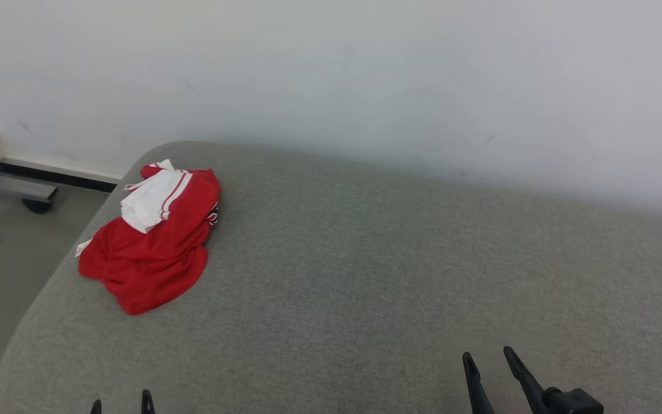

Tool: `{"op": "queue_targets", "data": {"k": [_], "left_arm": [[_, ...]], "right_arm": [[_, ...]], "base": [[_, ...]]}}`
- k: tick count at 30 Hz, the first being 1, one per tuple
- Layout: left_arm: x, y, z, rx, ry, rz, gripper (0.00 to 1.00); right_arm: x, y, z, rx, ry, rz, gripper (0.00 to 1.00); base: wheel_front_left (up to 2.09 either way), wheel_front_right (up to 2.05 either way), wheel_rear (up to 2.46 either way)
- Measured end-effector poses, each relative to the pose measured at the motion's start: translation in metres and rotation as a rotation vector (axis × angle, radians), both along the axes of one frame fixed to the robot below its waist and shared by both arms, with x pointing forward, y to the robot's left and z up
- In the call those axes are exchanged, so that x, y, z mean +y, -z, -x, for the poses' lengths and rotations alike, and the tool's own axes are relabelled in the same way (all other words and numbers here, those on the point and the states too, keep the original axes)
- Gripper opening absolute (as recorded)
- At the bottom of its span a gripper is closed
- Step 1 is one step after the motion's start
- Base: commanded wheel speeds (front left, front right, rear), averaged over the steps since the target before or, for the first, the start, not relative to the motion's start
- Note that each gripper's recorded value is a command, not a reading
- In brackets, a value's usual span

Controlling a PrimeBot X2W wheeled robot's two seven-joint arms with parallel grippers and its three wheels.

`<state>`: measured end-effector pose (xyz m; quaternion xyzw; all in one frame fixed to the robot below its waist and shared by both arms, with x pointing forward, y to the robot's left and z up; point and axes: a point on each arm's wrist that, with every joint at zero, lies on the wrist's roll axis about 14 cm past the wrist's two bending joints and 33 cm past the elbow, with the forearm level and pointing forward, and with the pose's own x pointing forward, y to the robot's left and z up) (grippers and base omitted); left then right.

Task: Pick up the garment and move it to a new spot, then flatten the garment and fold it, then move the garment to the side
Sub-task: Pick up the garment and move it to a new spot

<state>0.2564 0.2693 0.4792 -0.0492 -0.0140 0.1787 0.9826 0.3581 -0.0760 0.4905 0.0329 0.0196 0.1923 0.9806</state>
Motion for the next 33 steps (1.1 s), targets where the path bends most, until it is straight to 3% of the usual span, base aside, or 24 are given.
{"op": "queue_targets", "data": {"k": [11,20,26,33], "left_arm": [[0.035,0.006,0.048,0.007,-0.165,0.008,1.00],[0.042,0.008,0.047,0.004,-0.209,0.037,1.00],[0.048,-0.001,0.018,-0.003,-0.178,0.032,1.00],[0.065,-0.031,-0.048,-0.007,-0.119,0.067,1.00]], "right_arm": [[0.052,-0.004,-0.002,-0.006,-0.155,0.002,1.00],[0.056,-0.001,-0.002,0.006,-0.170,-0.005,1.00],[0.057,0.002,-0.001,0.020,-0.174,-0.003,1.00],[0.063,0.004,-0.004,0.035,-0.197,0.029,1.00]], "base": [[0.00,0.00,0.00],[0.00,0.00,0.00],[0.00,0.00,0.00],[0.00,0.00,0.00]]}}
